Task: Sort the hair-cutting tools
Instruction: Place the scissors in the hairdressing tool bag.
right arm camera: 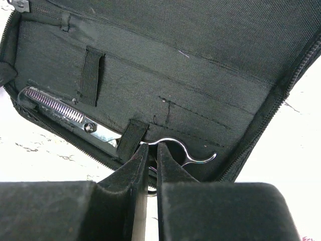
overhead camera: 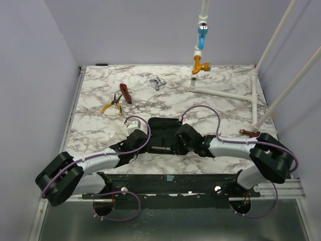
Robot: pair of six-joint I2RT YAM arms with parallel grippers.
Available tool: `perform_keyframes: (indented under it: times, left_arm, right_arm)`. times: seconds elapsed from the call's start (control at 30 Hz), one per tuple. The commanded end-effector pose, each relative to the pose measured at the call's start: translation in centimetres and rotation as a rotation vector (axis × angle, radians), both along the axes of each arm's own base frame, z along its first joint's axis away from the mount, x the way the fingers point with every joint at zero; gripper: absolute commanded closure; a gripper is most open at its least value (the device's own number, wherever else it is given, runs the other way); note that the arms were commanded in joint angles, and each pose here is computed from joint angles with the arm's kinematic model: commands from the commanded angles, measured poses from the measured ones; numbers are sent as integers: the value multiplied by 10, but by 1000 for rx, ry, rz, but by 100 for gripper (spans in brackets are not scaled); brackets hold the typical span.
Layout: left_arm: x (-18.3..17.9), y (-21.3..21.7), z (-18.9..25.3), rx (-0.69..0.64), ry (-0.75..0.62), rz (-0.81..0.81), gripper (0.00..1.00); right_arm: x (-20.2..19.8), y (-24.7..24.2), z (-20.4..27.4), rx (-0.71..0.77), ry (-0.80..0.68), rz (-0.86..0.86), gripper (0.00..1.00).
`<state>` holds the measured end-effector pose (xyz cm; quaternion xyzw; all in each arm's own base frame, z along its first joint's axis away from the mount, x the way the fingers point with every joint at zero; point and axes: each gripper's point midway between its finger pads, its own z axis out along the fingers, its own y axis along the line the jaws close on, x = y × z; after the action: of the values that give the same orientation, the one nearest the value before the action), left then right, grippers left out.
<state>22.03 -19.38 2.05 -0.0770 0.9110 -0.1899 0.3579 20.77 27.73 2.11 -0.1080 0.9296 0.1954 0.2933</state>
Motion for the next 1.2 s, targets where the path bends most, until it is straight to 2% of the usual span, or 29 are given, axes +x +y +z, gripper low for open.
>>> perform_keyframes:
  times: [0.0, 0.13, 0.43, 0.97, 1.03, 1.17]
  left_arm:
    - [-22, -18, -12, -49, 82, -94, 100]
    - [-23, -14, -13, -32, 85, -84, 100]
    - [-22, -3, -12, -1, 74, -47, 100]
    - [-22, 3, -13, 25, 73, -29, 100]
    - [-21, 3, -13, 25, 70, -30, 100]
    - [-20, 2, -10, 29, 71, -34, 100]
  right_arm:
    - [-33, 25, -17, 75, 124, 90, 89]
    - [-27, 15, -18, 29, 107, 50, 89]
    - [-24, -41, -25, -171, 63, -77, 90]
    - [-22, -70, -21, -237, 24, -152, 91]
    - [-19, -66, -18, -229, 18, -154, 87]
    - [-12, -56, 1, -176, -12, -163, 67]
